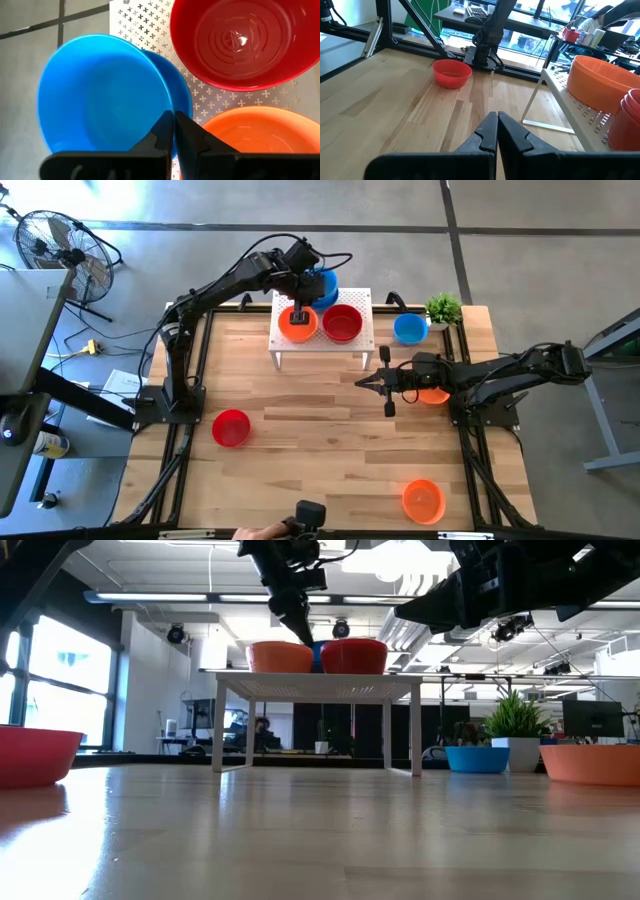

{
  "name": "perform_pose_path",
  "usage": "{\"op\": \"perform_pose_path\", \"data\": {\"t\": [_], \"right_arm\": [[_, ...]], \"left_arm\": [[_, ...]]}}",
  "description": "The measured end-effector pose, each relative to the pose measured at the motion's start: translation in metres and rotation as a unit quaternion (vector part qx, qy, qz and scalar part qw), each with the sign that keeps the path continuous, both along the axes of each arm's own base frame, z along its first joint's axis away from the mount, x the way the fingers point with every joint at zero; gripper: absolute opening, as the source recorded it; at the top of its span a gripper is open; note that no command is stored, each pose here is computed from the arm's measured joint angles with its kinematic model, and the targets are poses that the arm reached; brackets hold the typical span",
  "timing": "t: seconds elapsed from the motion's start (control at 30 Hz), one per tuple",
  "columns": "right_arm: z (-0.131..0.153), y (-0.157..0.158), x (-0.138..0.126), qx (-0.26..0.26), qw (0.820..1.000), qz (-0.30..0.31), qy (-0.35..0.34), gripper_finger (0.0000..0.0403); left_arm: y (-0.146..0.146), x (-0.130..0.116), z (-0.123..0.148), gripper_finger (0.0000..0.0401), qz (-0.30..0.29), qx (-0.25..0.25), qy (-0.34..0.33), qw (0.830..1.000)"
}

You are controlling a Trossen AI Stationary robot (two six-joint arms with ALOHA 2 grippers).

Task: Pick & Place Mini bowls
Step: Stack the blue bowl on the blue bowl on the shelf

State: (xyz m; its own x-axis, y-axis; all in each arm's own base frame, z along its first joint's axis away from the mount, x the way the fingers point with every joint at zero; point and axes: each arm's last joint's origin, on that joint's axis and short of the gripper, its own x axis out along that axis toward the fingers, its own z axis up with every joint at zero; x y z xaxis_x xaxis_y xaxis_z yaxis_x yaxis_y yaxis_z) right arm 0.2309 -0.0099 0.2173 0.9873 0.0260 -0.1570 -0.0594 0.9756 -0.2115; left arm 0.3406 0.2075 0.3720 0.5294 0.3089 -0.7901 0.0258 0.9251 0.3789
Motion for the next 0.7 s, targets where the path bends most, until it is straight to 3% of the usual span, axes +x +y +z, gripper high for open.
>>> {"op": "perform_pose_path", "data": {"t": [0.47,0.7], "right_arm": [[-0.0001,0.0,0.0,0.0,1.0,0.0,0.0,0.0],[-0.0001,0.0,0.0,0.0,1.0,0.0,0.0,0.0]], "left_arm": [[0.0004,0.0005,0.0005,0.002,0.002,0.002,-0.003,1.0],[-0.0025,0.0013,-0.0001,0.0081,-0.005,-0.008,-0.003,1.0]]}}
